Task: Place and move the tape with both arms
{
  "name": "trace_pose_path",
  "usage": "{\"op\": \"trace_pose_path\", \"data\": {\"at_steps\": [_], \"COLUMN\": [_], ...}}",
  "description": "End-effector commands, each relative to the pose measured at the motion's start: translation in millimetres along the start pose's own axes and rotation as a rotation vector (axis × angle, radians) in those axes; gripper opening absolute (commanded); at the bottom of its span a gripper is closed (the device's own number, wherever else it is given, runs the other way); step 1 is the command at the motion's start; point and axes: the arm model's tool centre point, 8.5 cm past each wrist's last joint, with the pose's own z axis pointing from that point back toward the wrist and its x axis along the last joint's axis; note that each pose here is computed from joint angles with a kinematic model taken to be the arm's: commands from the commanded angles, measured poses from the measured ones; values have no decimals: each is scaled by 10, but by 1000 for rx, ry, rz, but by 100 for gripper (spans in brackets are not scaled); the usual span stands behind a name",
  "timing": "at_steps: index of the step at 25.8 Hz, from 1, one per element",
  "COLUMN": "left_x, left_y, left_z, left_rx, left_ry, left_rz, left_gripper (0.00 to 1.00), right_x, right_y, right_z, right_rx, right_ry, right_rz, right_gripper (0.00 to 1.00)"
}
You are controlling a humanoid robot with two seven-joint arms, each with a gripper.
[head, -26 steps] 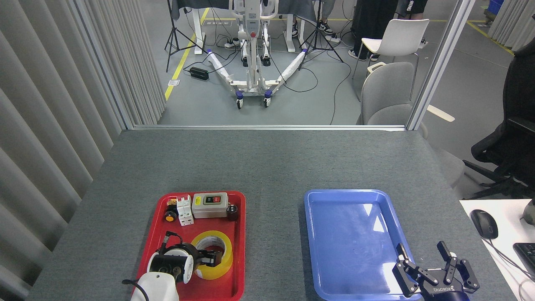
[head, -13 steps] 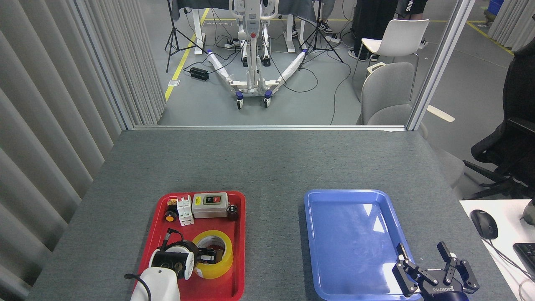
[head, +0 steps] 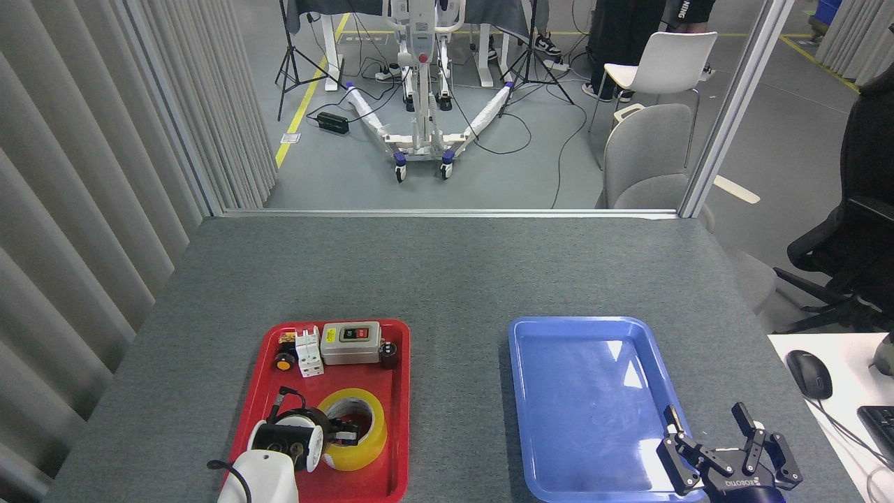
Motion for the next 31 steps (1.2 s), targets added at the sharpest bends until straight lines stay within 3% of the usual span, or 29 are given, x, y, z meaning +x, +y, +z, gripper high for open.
{"op": "trace_pose_path", "data": {"at_steps": [1,2,7,10,13,16,24,31], "left_x": [-15,-21,1,-65,-134,-182,-17,463], "left_y": [-15,-15,21,19,131,232,235,-570], "left_z": [1,1,93,256,460,539,730,754], "left_rx": [-3,-3,32,104,223,267,191,68], "left_ry": [-1,0,-70,-229,-472,-614,-989,-1299], "left_rz": [3,10,72,265,547,700,799,591], "left_gripper": [5,0,0,0,0,0,0,0], "right_x": [3,7,3,43,61,49,74,206], "right_y": [1,7,6,15,16,11,-18,-75], "right_z": [-4,2,2,-11,-13,-13,-36,-134], "right_rx": [3,4,4,7,7,5,-6,-22], "right_ry": [0,0,0,-11,-16,-11,-30,-94], "right_rz": [-1,-2,-1,2,2,5,5,10], "right_gripper": [100,100,100,100,100,100,100,100]}}
